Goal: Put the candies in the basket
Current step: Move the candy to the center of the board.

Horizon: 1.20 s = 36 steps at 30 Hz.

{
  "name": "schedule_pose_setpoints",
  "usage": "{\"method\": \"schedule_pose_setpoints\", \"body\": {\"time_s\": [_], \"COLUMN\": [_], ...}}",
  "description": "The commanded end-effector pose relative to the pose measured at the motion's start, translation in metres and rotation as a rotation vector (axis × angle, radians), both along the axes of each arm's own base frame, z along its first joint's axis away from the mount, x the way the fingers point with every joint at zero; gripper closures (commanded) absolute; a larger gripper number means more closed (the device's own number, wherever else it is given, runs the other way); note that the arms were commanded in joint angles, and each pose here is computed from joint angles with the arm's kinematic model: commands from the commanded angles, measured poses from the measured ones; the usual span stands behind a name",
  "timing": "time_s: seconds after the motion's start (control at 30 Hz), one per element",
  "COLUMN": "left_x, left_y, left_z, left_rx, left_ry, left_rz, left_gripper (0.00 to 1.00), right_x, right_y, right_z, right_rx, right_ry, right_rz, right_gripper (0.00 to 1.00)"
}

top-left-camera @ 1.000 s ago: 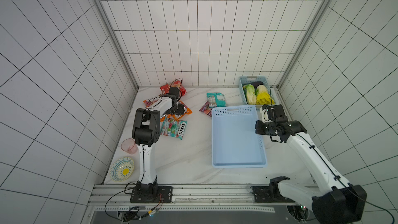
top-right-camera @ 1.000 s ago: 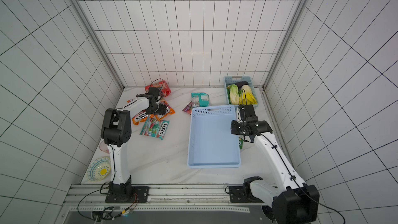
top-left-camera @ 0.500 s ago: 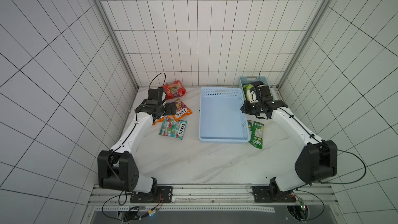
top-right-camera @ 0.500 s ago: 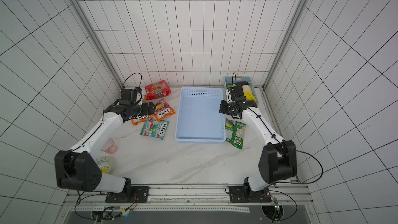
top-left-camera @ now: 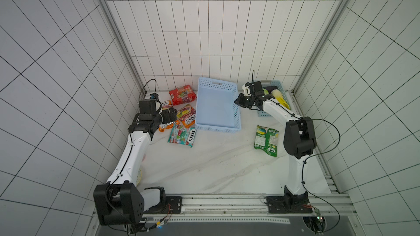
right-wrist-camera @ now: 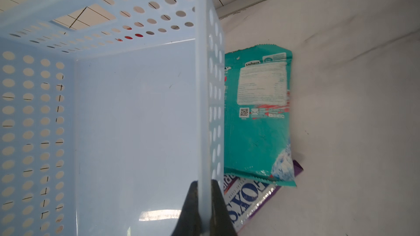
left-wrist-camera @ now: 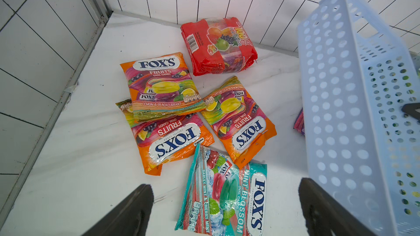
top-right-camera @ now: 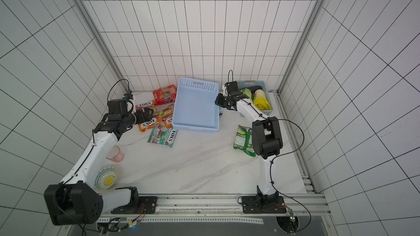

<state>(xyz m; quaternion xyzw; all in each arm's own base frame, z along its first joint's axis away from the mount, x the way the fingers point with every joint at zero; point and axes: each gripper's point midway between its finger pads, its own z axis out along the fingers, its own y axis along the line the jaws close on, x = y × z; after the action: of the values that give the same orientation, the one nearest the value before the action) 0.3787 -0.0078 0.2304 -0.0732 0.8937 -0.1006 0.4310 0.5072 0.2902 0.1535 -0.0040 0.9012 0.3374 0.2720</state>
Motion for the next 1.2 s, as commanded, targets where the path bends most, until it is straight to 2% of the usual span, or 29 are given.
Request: {"method": "schedule_pose_setpoints", "body": {"time_s": [0.0, 0.17, 0.37, 0.5, 0.7, 0.97, 1.1, 1.17], "left_x": [0.006, 0.005, 0.004, 0.004, 0.003, -0.001, -0.001, -0.001], "left_y": [0.004, 0.011, 0.015, 0.015, 0.012, 0.012, 0.01, 0.01], "left_z": [0.015, 0.018, 0.015, 0.014, 0.017, 0.023, 0.024, 0.023], "left_rx": [0.001, 0.01, 0.015, 0.013, -0.001, -0.001, -0.016, -0.017], "left_ry": [-0.038, -0.045, -0.04, -0.037, -0.048, -0.068, -0.07, -0.07], "left_rz": [0.013, 0.033, 0.041, 0.046, 0.034, 0.032, 0.022, 0.027], "left_gripper": [0.02, 0.02, 0.02, 0.02, 0.02, 0.02, 0.02, 0.02], "right_x": [0.021, 0.039, 0.057, 0.051, 0.03, -0.005, -0.027, -0.034], "right_y": [0.043, 0.089, 0.095, 0.073, 0.02, -0.05, -0.07, -0.071], "right_z": [0.026, 0.017, -0.021, -0.052, -0.073, -0.081, -0.071, -0.064], "right_rx": [0.14, 0.186, 0.15, 0.078, -0.048, -0.113, -0.181, -0.173], "right_ry": [-0.056, -0.045, 0.05, 0.134, 0.191, 0.208, 0.177, 0.16], "right_rz": [0.038, 0.079, -0.003, -0.055, -0.124, -0.189, -0.184, -0.181], "right_gripper": [1.0, 1.0, 1.0, 1.0, 1.0, 1.0, 1.0, 1.0]}}
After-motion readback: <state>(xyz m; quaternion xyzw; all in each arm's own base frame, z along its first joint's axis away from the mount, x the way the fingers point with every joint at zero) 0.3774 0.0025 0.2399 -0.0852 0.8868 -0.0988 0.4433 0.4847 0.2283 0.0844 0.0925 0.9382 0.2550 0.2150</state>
